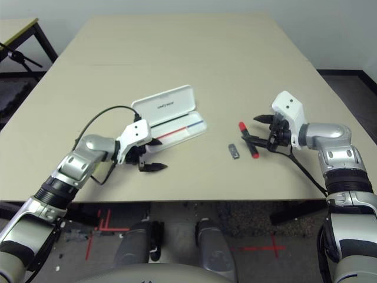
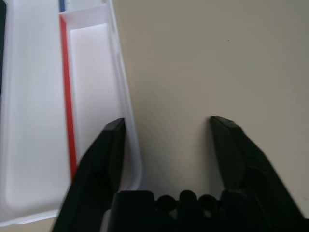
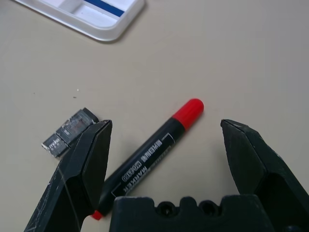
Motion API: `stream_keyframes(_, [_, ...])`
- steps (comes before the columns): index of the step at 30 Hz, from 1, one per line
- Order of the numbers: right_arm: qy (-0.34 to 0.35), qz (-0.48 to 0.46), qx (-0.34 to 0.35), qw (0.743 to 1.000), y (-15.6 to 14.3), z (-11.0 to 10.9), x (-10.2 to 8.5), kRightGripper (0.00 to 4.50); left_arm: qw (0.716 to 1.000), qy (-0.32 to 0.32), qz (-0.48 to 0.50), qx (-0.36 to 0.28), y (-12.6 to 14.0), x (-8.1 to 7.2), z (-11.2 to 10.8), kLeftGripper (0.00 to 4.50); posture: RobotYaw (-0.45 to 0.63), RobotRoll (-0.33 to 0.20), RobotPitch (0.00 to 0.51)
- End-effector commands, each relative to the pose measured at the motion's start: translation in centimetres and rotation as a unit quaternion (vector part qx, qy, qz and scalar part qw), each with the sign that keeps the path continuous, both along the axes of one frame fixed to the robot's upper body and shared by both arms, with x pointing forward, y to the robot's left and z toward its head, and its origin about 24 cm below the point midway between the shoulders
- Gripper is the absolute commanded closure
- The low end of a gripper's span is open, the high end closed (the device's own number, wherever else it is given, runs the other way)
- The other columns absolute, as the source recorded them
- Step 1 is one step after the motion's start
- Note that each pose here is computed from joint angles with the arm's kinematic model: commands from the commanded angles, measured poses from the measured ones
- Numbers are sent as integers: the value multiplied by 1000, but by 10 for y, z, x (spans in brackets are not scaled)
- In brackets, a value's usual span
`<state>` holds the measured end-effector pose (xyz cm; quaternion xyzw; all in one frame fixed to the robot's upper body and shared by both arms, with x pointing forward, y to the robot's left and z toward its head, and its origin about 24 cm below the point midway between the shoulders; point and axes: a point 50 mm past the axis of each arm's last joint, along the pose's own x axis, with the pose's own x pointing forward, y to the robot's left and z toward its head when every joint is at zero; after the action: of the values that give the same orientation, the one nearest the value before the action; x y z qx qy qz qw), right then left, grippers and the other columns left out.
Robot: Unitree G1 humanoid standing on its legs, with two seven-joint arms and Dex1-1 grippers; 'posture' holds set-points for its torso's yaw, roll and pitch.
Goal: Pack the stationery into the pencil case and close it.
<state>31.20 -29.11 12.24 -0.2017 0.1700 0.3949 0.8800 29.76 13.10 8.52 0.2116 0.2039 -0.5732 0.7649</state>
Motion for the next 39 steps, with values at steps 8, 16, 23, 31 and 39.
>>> stream_keyframes(8, [-6,0,-10,1000,0,-2,-1,0,999,34,-10,10,1,0,2,4483,-85,0,93])
stream_keyframes(16, [-4,4,-14,1000,2,-5,-1,0,999,-6,-49,23,4,0,17,4483,-84,0,94])
stream_keyframes(23, [-5,6,-17,1000,4,-6,1,0,989,-52,-123,60,10,-16,20,4483,-81,0,95])
stream_keyframes(31, [12,42,4,999,12,-4,-3,0,985,-83,-128,79,23,-17,8,4483,-68,0,97])
stream_keyframes(39, [45,81,17,996,17,-1,-10,0,985,-80,-132,72,24,-21,2,4483,-60,0,95])
